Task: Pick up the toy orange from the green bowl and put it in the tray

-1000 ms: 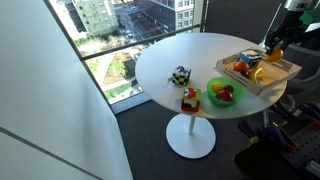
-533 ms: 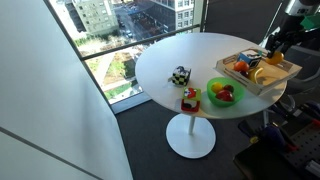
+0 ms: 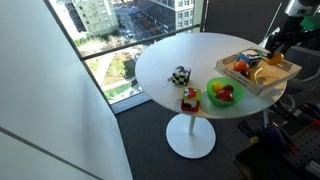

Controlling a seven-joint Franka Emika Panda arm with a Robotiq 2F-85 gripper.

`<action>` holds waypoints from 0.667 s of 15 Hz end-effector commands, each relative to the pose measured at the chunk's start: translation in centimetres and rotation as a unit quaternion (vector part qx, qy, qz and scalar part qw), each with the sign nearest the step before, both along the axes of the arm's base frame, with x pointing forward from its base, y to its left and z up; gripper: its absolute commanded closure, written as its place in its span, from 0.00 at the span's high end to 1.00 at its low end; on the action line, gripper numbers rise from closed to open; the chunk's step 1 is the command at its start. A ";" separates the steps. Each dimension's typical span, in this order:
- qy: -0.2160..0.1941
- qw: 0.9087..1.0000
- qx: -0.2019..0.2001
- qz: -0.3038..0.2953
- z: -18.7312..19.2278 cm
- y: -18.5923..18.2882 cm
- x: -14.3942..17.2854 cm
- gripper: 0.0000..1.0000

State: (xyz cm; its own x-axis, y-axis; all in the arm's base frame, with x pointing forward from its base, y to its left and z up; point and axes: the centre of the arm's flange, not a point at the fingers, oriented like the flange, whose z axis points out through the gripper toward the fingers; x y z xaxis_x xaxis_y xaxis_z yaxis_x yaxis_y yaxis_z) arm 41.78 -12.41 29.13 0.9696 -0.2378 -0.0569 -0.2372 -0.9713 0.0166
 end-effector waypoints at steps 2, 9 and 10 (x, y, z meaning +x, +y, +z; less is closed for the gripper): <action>0.002 1.000 -0.009 -0.005 -1.4 0.0 0.4 0.39; -0.010 1.000 -0.014 0.002 -3.8 -0.6 1.0 0.39; -0.009 1.000 -0.015 0.006 -4.2 -0.6 1.0 0.39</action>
